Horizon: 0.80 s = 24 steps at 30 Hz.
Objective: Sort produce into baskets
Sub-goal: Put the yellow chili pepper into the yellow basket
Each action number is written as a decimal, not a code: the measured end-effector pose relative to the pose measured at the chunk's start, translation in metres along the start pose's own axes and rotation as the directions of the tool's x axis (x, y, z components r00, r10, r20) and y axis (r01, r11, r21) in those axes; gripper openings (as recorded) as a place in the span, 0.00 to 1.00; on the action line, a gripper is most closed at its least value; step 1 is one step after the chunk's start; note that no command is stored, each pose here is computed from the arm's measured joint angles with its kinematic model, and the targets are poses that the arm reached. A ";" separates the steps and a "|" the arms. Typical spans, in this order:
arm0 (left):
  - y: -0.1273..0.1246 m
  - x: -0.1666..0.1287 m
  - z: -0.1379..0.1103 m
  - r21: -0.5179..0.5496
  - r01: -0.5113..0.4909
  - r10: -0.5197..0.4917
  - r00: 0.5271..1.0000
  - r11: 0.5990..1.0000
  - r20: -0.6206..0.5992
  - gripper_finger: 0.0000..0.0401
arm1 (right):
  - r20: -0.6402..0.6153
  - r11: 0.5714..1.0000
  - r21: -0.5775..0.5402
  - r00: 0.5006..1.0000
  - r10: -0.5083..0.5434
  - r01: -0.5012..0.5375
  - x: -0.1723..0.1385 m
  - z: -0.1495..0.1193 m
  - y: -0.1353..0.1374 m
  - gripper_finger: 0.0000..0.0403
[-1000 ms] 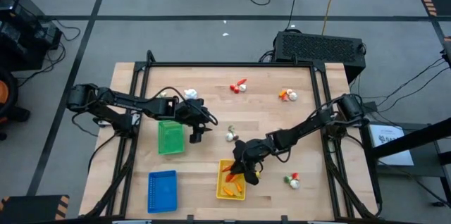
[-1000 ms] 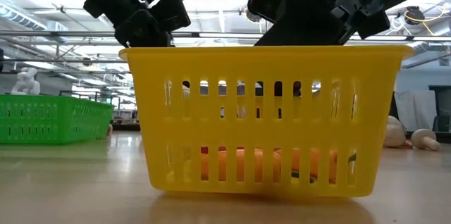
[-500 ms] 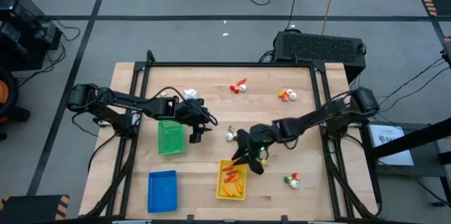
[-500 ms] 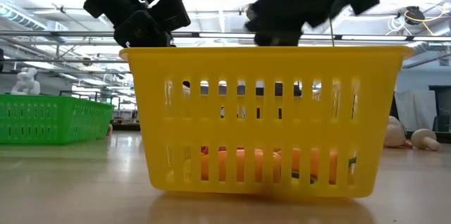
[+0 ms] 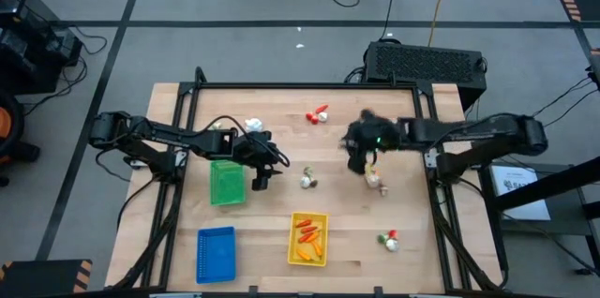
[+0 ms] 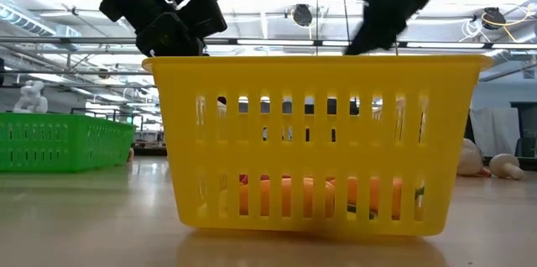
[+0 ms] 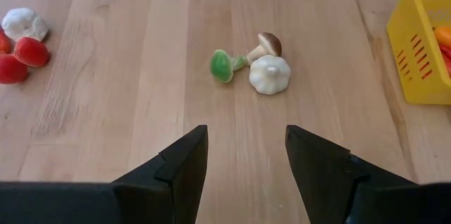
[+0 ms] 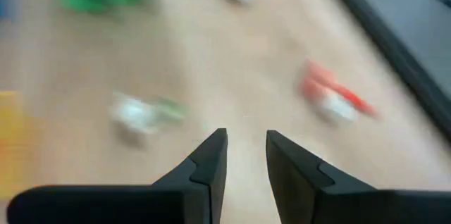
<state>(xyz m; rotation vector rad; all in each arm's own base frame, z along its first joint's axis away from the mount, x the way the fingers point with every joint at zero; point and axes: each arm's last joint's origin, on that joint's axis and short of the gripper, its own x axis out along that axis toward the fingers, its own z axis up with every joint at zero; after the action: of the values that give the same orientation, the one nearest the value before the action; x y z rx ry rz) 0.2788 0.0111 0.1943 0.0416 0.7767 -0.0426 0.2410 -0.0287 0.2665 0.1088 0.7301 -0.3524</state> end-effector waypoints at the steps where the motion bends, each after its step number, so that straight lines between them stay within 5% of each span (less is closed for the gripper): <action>1: 0.000 0.000 0.000 0.000 0.000 0.000 1.000 1.000 0.000 0.50 | -0.039 0.998 0.022 0.998 -0.054 0.055 0.000 -0.003 -0.009 0.23; 4: 0.000 0.000 0.000 0.000 -0.001 0.001 1.000 1.000 0.004 0.50 | -0.173 0.974 0.146 0.974 -0.147 0.173 0.006 -0.012 -0.038 0.23; 7: 0.000 0.000 0.001 0.000 -0.006 0.006 1.000 1.000 0.010 0.50 | -0.308 0.886 0.333 0.925 -0.221 0.323 0.020 -0.022 -0.069 0.24; 13: 0.001 0.000 0.002 -0.020 -0.008 0.009 1.000 1.000 0.018 0.50 | -0.494 0.793 0.401 0.837 -0.235 0.459 0.050 -0.043 -0.116 0.32; 18: 0.001 0.000 0.002 -0.027 -0.009 0.009 1.000 1.000 0.017 0.50 | -0.578 0.811 0.418 0.808 -0.110 0.409 0.069 -0.053 -0.132 0.43; 24: 0.001 0.000 0.002 -0.027 -0.009 0.010 1.000 1.000 0.017 0.50 | -0.634 0.821 0.375 0.765 -0.111 0.430 0.082 -0.047 -0.144 0.61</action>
<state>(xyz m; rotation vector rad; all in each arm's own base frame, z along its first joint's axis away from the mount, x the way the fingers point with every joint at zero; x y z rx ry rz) 0.2800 0.0116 0.1956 0.0195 0.7596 -0.0236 0.2171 -0.1761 0.1799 0.6394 1.2725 -0.8256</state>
